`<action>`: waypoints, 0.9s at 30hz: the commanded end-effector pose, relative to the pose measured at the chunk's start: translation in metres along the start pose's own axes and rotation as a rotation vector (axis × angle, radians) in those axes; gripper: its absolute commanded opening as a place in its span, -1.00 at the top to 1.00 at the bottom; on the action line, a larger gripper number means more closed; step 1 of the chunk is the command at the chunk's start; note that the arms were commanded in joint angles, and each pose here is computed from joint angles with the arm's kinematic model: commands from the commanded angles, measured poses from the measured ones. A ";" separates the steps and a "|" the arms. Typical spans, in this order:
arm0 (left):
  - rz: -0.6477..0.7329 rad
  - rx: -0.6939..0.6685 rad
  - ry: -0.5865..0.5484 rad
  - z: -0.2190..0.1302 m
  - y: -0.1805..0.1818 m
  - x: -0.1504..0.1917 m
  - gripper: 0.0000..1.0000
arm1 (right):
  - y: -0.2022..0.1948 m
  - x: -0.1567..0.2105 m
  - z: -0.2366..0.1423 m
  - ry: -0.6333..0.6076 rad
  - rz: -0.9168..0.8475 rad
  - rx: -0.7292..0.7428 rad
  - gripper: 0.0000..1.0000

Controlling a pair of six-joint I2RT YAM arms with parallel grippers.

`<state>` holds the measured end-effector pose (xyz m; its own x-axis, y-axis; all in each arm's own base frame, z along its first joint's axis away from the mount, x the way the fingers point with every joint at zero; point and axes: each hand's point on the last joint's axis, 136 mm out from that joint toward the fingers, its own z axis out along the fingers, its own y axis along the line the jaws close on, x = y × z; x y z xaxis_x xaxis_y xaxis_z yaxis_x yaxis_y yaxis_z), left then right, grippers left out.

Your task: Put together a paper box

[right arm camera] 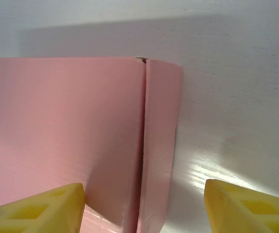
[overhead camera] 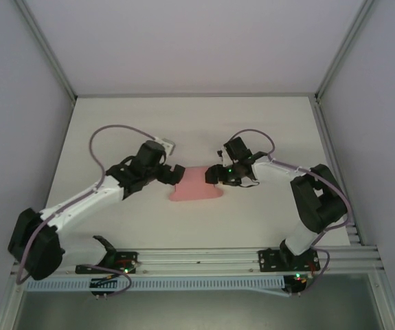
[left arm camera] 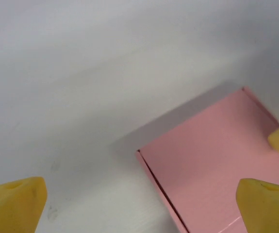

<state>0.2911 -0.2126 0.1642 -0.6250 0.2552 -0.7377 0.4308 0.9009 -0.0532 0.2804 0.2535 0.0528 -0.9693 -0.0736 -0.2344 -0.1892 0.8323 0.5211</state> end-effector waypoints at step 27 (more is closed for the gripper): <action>-0.538 0.428 0.263 0.074 -0.036 0.097 0.41 | 0.005 -0.008 -0.009 -0.172 0.072 -0.006 -0.33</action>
<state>0.2663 -0.2451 0.0487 -0.9276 -0.0554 -0.3695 0.2096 0.7414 -0.6374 0.2812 0.2502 0.0489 -0.9563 0.0491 -0.2882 -0.1156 0.8420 0.5270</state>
